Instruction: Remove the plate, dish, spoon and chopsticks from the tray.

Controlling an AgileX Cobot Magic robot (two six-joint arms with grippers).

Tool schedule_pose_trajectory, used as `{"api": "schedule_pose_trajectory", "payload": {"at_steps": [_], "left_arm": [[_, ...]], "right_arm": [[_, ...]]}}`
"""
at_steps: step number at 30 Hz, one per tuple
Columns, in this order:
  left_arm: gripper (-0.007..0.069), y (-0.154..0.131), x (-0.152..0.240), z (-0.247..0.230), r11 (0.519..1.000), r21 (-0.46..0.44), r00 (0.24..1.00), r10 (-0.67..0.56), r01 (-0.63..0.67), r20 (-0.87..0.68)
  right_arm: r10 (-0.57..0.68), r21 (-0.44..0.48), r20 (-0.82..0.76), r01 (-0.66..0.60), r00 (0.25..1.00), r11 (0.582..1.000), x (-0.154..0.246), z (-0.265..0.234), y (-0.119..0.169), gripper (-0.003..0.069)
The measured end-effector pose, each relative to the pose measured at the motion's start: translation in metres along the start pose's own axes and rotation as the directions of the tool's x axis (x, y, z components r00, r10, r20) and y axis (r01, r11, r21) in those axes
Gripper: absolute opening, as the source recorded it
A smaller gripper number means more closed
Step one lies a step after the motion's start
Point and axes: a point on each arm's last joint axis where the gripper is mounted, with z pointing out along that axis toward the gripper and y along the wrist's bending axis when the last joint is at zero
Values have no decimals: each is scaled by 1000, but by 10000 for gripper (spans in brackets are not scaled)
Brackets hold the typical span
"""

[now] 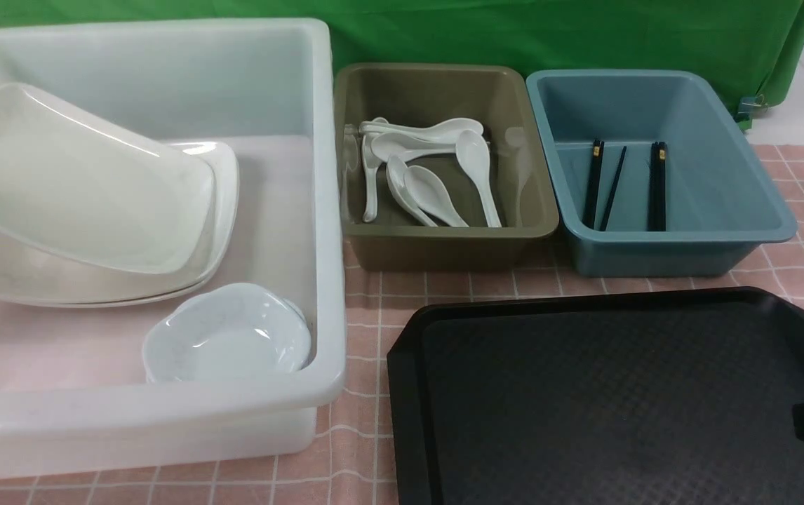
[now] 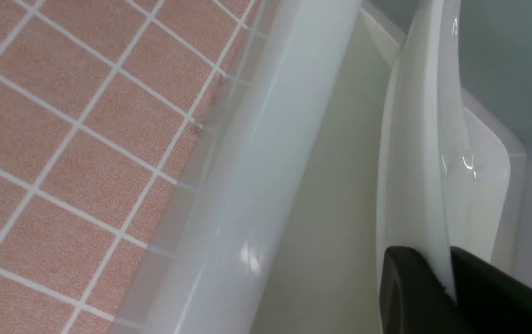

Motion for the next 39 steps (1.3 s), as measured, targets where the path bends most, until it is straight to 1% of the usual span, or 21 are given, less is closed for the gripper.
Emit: {"api": "schedule_pose_trajectory", "payload": {"at_steps": [2, 3, 4, 8, 12, 15, 19, 21, 23, 24, 25, 26, 28, 29, 30, 31, 33, 36, 37, 39], "left_arm": [[122, 0, 1, 1, 1000, -6, 1000, 8, -8, -4], [128, 0, 1, 1, 1000, -9, 1000, 10, -10, -5], [179, -1, 2, 2, 999, -18, 1000, 29, -29, -11], [312, -6, 6, 6, 994, -42, 994, 101, -103, -38], [415, -7, 9, 8, 981, -80, 983, 170, -175, -64], [460, -9, 5, 5, 979, -83, 981, 185, -189, -52], [472, -13, 0, 2, 977, -79, 980, 195, -197, -36], [465, -15, -1, 0, 977, -73, 980, 197, -199, -38], [410, -18, -2, -3, 979, -60, 980, 191, -194, -58], [402, -19, -2, -4, 979, -58, 980, 190, -193, -59], [322, -23, -3, -8, 982, -39, 981, 182, -185, -64], [312, -25, -3, -9, 983, -31, 982, 176, -179, -66], [150, -42, 0, -19, 986, 53, 984, 159, -155, -83], [136, -43, 0, -19, 985, 61, 983, 164, -159, -85], [57, -58, 6, -23, 976, 109, 975, 201, -190, -95], [29, -71, 12, -25, 965, 140, 967, 236, -221, -100], [4, -95, 24, -28, 943, 190, 949, 297, -275, -102], [-8, -132, 47, -29, 893, 262, 905, 407, -367, -122], [-8, -140, 54, -30, 879, 276, 891, 436, -390, -127], [-12, -157, 69, -30, 843, 298, 854, 503, -448, -137]], "right_arm": [[8, -8, 4, -8, 1000, 1000, 0, 0, 1, 196], [9, -9, 5, -9, 1000, 1000, 0, 0, 1, 196], [15, -15, 7, -14, 1000, 1000, -1, 0, 1, 197], [10, -14, 14, -10, 1000, 1000, -1, 0, 1, 197], [9, -16, 11, -9, 1000, 1000, -1, 0, 1, 197], [10, -26, -6, -10, 1000, 1000, 1, 0, 2, 197], [4, -32, -6, -4, 1000, 999, -2, -3, 4, 197], [-5, -34, 6, 5, 1000, 999, -6, -8, 5, 197], [-33, -49, 24, 34, 999, 998, -16, -22, 11, 196], [-34, -52, 19, 35, 999, 998, -16, -23, 11, 196], [-66, -73, 23, 67, 998, 995, -24, -39, 18, 176], [-71, -75, 25, 72, 997, 995, -25, -42, 19, 176], [-134, -98, 50, 139, 990, 985, -37, -75, 32, 99], [-142, -96, 62, 148, 988, 984, -39, -80, 34, 83], [-166, -100, 86, 174, 982, 980, -40, -99, 41, 39], [-181, -93, 116, 192, 977, 977, -39, -111, 46, 30], [-199, -76, 170, 214, 965, 974, -30, -129, 55, 30], [-235, -28, 271, 252, 933, 967, -2, -152, 67, 30], [-240, -10, 308, 256, 921, 967, 6, -155, 68, 30], [-252, 44, 422, 257, 871, 965, 24, -159, 71, 30]]}}
